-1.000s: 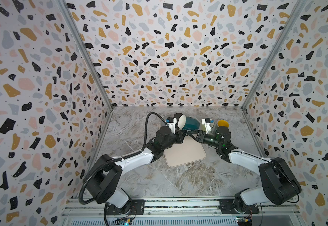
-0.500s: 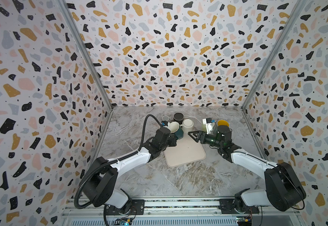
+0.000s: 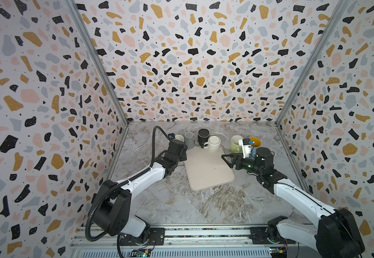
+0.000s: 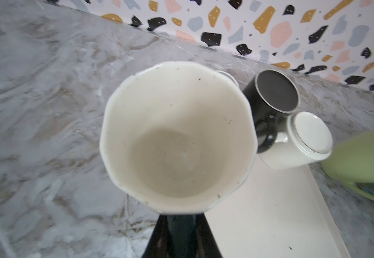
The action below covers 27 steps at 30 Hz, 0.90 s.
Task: Turn the mug right side up
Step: Place the mug at the top-left of the table.
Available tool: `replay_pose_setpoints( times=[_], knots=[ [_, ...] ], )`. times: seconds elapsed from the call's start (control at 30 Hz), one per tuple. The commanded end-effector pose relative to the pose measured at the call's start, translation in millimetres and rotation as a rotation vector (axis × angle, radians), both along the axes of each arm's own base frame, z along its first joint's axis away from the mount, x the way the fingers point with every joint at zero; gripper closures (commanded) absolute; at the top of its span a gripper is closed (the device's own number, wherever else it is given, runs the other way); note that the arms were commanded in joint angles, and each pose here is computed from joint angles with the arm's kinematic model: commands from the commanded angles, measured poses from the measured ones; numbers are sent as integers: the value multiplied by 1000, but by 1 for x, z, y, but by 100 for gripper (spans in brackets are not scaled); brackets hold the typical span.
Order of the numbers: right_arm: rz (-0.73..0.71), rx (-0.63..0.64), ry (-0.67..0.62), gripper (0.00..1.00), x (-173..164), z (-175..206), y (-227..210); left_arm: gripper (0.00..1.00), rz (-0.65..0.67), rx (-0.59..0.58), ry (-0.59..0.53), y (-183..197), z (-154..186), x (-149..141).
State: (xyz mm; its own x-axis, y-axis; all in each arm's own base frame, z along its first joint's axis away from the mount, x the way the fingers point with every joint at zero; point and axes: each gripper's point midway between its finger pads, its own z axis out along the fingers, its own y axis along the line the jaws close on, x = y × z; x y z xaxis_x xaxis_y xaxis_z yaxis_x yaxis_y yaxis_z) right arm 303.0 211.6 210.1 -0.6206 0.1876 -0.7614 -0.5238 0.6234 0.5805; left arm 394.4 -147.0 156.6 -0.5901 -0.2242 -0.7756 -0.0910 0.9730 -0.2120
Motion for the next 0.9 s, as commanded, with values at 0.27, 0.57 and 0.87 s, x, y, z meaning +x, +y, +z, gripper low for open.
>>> replay_pose_setpoints(
  times=[0.27,0.57,0.87],
  knots=[
    [-26,-68,60,18,-37,-43,-22,100,365,202,-225,89,74,47],
    [-50,-103,96,18,-48,-65,-33,100,435,238,-169,119,57,86],
    [-64,-126,114,18,-46,-71,-39,100,448,220,-120,145,34,117]
  ],
)
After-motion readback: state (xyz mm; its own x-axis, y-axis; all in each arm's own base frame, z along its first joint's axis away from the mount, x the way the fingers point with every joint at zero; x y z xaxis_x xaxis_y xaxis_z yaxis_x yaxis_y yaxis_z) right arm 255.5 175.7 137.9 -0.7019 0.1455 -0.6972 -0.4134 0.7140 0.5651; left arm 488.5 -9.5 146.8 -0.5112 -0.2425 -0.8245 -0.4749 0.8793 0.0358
